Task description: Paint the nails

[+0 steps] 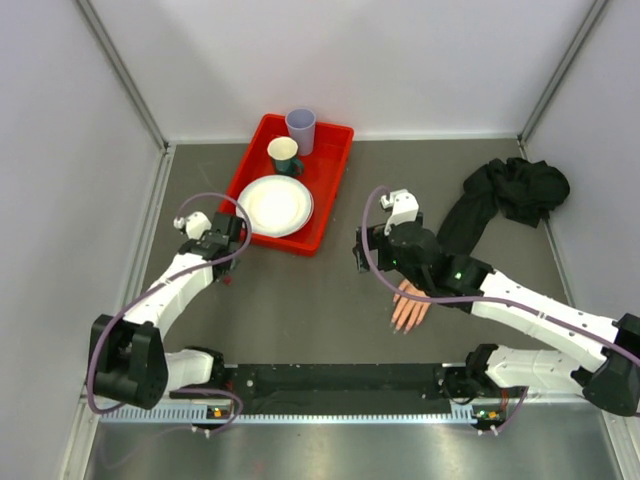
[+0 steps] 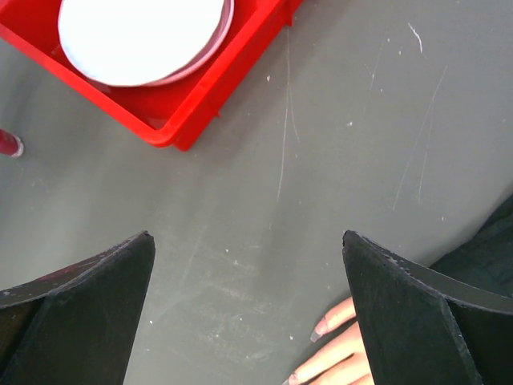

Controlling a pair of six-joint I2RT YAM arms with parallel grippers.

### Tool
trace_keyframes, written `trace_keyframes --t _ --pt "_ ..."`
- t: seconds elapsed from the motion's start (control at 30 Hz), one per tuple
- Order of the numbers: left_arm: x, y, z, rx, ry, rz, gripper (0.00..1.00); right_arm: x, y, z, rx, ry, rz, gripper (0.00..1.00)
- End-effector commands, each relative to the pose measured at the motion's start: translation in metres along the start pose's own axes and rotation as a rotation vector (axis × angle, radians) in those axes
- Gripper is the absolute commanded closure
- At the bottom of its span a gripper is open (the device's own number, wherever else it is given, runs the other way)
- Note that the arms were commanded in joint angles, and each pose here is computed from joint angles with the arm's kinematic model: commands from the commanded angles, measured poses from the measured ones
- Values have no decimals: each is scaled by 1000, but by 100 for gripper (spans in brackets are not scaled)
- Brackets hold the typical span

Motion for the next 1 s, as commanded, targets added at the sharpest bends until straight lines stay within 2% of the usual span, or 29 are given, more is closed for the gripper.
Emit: trace_keyframes --t 0.0,0.17,0.3,0.47,0.57,0.7,0.87,0.9,0.97 --pt "-19 -7 -18 16 -118 161 100 5 -2 0 -15 44 1 1" --pt "-43 -47 -56 192 -393 419 100 4 -6 -9 -14 109 -6 1" --pt "-57 -82 -91 248 -632 574 100 -3 -14 -16 -5 164 2 1" --pt "-78 -104 -116 297 -857 669 100 -6 -31 -26 7 300 -3 1" --pt "-88 -121 -119 321 -868 749 100 -2 -43 -26 28 360 -9 1" --pt "-108 -145 -133 297 -861 867 100 -2 -55 -24 57 359 16 1" --pt "-119 -166 -122 260 -729 927 100 -10 -58 -27 57 300 32 1" --pt "-118 -169 -123 257 -722 936 91 -12 -59 -28 62 290 29 1" --pt "-119 -170 -126 237 -724 929 80 -15 -56 -30 50 274 25 1"
Point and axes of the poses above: each gripper's point midway between its finger pads, its own z axis out along the fingers, its own x axis along the line the jaws close on, y = z × x, the point moved 7 cm from there along -z, back along the fingers, and after that the axes turned 6 degrees about -z, right-handed, at the moved point
